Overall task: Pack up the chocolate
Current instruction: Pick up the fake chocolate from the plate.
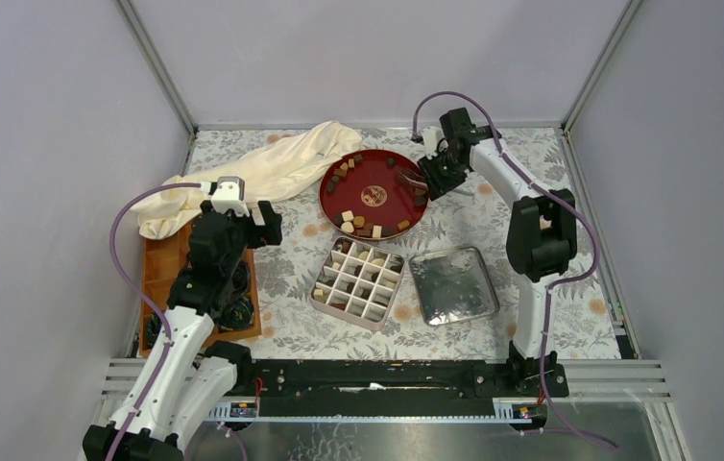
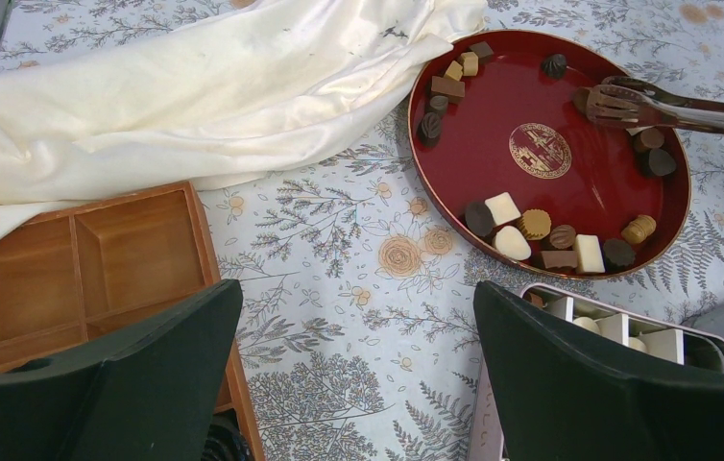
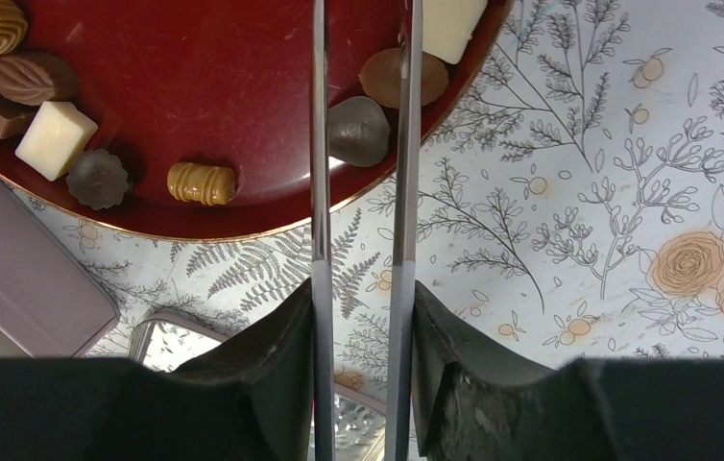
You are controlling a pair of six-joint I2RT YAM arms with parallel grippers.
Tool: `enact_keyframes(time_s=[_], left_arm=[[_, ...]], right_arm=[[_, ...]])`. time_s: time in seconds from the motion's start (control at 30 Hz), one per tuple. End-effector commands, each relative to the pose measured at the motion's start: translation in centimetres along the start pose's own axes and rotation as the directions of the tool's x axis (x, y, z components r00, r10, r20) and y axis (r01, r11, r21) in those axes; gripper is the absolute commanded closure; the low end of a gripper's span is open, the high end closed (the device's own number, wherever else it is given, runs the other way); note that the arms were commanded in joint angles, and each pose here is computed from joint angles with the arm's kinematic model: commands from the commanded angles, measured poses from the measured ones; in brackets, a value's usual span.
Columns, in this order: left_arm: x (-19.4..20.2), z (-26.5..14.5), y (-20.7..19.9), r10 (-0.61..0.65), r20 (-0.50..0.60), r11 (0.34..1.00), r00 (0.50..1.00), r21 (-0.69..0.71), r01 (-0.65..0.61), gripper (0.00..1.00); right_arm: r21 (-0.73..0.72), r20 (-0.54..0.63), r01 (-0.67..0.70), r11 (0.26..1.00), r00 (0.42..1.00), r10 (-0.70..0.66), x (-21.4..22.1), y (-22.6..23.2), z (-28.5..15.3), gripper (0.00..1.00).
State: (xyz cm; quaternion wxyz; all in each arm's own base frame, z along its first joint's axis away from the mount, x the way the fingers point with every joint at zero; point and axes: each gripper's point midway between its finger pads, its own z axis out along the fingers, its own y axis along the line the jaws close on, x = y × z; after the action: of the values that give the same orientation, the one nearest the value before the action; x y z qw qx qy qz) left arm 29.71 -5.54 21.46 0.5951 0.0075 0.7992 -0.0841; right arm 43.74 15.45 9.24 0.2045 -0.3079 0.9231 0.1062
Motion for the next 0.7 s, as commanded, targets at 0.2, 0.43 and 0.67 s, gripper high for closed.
enact_keyframes(time_s=[0.2,0.43,0.67], left_arm=[[-0.9,0.0,-0.4,0.013,0.043,1.000,0.999,0.022,-0.014,0.01],[-0.9,0.0,-0.4,0.015,0.042,1.000,0.999,0.020,-0.015,0.01],[-0.8,0.1,-0.3,0.016,0.040,1.000,0.999,0.017,-0.017,0.01]], right_arm=[[0.061,0.016,0.077,0.995,0.997,-0.078,-2.2,0.6,-0.2,0.59],[0.064,0.024,0.068,0.996,0.997,-0.069,-3.0,0.4,0.4,0.55],[0.047,0.027,0.073,0.996,0.997,-0.074,-3.2,0.6,0.4,0.72]])
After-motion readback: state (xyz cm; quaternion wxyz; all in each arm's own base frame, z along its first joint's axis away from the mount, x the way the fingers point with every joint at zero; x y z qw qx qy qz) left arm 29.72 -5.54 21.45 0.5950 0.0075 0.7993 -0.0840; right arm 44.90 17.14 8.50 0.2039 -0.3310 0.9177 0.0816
